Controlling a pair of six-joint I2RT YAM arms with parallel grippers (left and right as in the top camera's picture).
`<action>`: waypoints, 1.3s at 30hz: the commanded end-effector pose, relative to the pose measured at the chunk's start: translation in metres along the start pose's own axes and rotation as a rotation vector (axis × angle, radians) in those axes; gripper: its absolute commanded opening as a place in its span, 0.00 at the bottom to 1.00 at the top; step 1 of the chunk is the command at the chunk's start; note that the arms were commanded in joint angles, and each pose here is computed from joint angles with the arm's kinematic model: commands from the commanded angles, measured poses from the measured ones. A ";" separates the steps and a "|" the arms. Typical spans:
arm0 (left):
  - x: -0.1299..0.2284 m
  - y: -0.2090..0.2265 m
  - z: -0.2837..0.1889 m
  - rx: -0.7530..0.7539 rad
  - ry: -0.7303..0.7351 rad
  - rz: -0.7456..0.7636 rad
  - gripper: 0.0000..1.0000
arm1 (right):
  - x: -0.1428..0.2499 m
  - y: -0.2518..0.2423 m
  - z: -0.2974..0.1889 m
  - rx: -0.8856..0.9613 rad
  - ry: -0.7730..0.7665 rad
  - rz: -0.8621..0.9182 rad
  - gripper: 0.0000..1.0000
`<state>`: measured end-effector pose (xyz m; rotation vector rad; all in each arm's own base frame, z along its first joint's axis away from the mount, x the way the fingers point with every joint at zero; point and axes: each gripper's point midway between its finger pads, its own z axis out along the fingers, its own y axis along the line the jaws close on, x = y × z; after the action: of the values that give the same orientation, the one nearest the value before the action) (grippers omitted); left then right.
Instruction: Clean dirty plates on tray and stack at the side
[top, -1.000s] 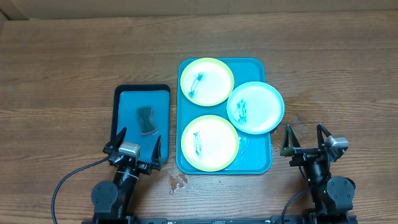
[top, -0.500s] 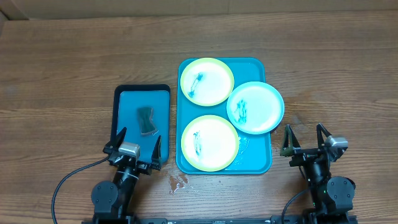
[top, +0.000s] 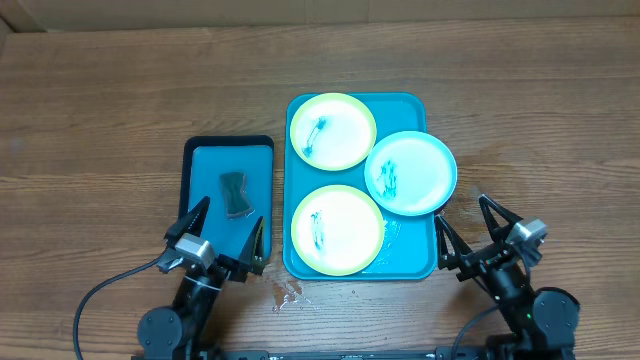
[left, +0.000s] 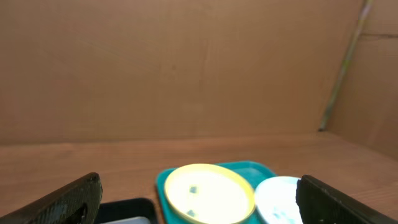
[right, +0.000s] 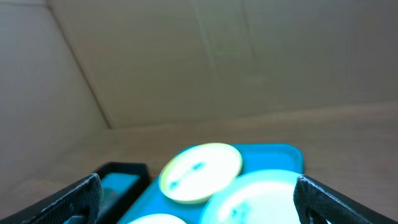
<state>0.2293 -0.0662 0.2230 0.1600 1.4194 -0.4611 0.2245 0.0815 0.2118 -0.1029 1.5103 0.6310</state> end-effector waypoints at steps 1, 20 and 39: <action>-0.047 -0.025 -0.006 0.077 -0.054 -0.029 1.00 | -0.058 0.033 -0.011 -0.079 -0.100 -0.023 1.00; -0.053 -0.025 0.031 -0.017 0.746 -0.284 1.00 | -0.028 0.023 0.010 0.226 0.856 0.385 1.00; 0.072 0.050 0.011 -0.441 1.304 -0.390 0.89 | 0.059 0.030 0.028 0.239 1.218 0.414 0.96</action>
<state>0.2542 -0.0640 0.1674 -0.1319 2.7513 -0.5363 0.2349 0.1355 0.1728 0.0552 2.8061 0.8638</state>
